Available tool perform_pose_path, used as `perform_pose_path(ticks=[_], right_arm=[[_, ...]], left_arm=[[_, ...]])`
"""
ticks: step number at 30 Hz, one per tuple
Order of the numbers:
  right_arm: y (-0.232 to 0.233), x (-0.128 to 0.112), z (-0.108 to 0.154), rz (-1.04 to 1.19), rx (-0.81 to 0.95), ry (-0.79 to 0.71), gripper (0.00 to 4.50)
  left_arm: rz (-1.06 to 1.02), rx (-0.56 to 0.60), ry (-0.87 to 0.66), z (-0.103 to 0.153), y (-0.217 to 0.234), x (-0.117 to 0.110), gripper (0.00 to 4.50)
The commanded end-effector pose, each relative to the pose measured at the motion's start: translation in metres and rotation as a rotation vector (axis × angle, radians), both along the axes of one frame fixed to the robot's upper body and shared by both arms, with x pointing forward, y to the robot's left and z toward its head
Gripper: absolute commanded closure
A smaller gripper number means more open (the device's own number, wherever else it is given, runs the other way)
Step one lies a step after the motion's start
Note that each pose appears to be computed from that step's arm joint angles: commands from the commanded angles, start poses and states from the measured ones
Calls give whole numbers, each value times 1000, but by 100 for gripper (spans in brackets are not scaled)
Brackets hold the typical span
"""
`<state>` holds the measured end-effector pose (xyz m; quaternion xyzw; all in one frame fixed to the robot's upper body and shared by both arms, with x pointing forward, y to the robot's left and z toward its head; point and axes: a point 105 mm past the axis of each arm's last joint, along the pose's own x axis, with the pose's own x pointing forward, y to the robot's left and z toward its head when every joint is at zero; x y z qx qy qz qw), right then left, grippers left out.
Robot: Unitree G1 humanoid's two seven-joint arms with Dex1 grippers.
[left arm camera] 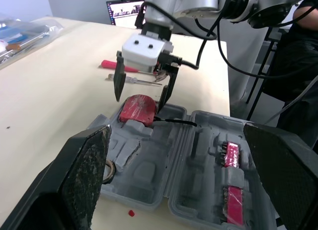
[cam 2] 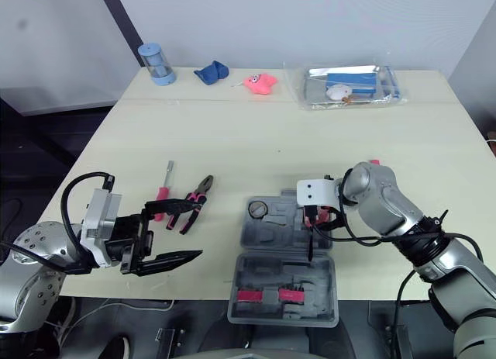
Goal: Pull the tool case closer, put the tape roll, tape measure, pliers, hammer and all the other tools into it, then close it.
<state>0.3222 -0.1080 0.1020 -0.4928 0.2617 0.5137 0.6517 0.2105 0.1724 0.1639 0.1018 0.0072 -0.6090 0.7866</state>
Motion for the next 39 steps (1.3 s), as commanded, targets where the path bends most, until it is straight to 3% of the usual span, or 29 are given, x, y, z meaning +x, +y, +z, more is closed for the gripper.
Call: perform_pose_path(ticks=[1,7,9,10,11,12,14,26,39], right_arm=[[-5,-4,19,-16,66,-40,4],[-16,-8,25,-59,315,-65,4],[-13,-11,27,-54,427,-57,63],[-15,-11,25,-73,476,-53,68],[-15,-13,23,-78,506,-44,139],[-16,-14,21,-91,538,-36,150],[-16,-13,18,-105,606,-43,226],[-22,-8,-6,-128,870,-70,226],[-32,-11,-66,-202,828,48,226]], left_arm=[[-17,-9,-33,7,-4,-3,0],[-15,-9,-33,7,-4,-4,0],[-16,-10,-33,7,-4,-4,0],[-17,-9,-32,7,-4,-4,0],[-18,-9,-32,7,-4,-4,0],[-18,-8,-32,7,-4,-4,0],[-20,-8,-33,7,-4,-4,0],[-15,-8,-38,7,-3,-2,0],[-3,-10,-45,8,-2,2,0]])
